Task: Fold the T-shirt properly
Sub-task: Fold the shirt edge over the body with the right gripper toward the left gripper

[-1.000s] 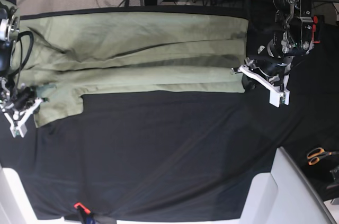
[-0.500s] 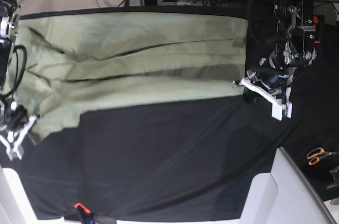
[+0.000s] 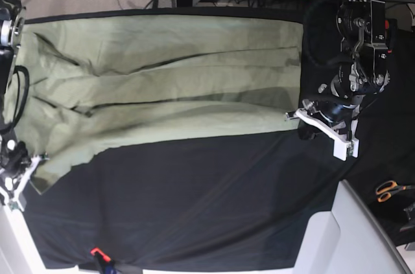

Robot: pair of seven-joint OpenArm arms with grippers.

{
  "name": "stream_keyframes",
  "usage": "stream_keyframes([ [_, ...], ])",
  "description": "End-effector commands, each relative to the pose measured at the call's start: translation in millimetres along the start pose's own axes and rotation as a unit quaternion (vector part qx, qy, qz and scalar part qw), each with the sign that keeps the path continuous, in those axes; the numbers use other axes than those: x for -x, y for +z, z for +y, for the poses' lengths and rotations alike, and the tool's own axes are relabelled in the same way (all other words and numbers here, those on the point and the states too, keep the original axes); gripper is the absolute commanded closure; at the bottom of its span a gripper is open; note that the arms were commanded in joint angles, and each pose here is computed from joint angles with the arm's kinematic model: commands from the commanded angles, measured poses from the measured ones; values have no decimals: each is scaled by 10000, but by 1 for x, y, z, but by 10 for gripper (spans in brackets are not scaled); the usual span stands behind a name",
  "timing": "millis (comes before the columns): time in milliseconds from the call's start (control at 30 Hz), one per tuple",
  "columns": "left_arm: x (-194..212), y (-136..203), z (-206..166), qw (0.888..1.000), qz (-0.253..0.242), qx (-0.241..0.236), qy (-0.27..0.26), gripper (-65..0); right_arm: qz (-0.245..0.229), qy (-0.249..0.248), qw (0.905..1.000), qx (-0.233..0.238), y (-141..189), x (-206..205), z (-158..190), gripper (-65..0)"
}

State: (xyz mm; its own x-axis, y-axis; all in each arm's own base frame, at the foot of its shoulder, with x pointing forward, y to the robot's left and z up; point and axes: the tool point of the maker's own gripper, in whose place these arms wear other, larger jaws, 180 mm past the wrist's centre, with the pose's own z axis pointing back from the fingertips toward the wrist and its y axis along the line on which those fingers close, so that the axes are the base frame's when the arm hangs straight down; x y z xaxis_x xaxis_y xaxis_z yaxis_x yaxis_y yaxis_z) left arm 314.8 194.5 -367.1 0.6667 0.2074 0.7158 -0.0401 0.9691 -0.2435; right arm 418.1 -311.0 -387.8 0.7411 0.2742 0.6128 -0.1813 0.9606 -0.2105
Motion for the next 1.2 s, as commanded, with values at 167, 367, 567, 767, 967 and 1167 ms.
stream_keyframes([
  [167,-17,3,-1,9997,-255,28,-55,0,-634,167,9974,282,21,-48,-20,0],
  [367,-17,3,-2,9997,-254,45,-57,0,-796,239,9960,324,27,-60,-20,0],
  [567,-17,3,-2,9996,-254,40,-63,0,-845,240,9957,305,27,-62,-18,0],
  [767,-16,3,-2,9997,-239,42,-55,0,-1017,694,9921,253,32,-82,-2,0],
  [967,-13,4,0,9998,-218,25,-44,0,-1085,1032,9886,137,32,-94,18,0],
  [1167,-13,4,0,9998,-213,15,-47,0,-1098,1171,9870,60,29,-97,26,0],
])
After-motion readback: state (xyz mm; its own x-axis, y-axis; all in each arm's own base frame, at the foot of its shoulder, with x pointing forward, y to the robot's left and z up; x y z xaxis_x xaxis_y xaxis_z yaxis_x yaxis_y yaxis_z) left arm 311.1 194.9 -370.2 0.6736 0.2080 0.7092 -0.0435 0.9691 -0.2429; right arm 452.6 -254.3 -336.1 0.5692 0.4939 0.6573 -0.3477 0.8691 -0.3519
